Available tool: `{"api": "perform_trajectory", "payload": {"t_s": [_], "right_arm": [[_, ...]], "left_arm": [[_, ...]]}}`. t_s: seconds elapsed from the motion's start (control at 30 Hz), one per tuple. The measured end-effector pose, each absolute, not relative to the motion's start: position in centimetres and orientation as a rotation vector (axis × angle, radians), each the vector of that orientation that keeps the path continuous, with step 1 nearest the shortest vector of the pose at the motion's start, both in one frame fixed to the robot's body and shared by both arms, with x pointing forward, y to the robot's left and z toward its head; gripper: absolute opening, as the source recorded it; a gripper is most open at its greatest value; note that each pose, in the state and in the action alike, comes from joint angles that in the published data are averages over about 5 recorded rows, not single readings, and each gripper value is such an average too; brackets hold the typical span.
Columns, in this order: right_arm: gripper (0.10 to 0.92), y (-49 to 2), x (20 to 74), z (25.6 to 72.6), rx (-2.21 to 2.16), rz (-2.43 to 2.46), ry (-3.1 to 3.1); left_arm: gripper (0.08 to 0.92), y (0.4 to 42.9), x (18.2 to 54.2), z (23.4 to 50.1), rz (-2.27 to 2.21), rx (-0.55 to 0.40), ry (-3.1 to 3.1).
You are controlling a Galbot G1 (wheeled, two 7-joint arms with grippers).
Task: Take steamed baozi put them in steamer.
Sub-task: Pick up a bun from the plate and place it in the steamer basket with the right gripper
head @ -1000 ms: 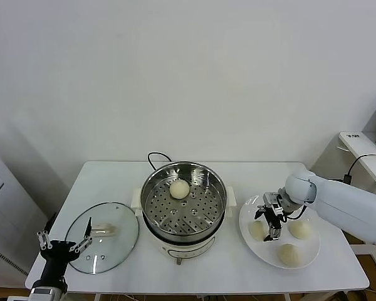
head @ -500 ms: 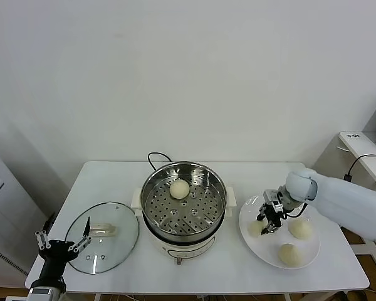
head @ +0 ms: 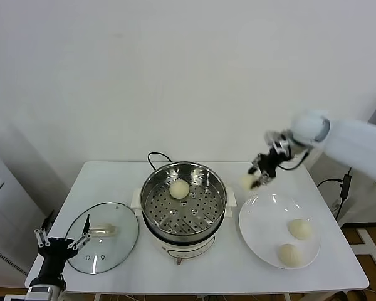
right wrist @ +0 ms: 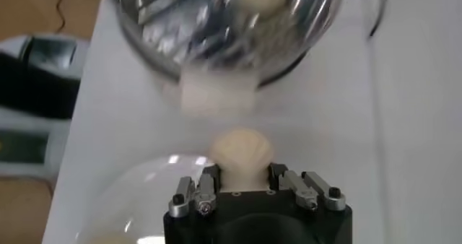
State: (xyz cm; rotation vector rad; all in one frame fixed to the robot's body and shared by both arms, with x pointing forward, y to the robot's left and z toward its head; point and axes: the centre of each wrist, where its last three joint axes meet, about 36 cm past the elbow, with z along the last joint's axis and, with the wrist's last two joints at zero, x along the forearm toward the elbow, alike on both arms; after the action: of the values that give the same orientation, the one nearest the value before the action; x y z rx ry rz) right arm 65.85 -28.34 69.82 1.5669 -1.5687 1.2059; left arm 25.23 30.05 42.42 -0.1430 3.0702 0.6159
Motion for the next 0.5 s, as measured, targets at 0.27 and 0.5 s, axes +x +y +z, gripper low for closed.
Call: {"api": "perform_trajectory", "payload": {"t_s": [0.27,0.5], "right_arm": [[0.424,-19.5,64.5,68.8,1.654,1.175,-1.542],[0.424,-12.2,63.6,64.7,1.657,1.152,-1.546]], "left_arm": [[0.823,30.1,25.0,42.5,0.61,-0.152,3.071],[0.823,30.1,24.9,42.4,0.596,-0.162,3.074]]}}
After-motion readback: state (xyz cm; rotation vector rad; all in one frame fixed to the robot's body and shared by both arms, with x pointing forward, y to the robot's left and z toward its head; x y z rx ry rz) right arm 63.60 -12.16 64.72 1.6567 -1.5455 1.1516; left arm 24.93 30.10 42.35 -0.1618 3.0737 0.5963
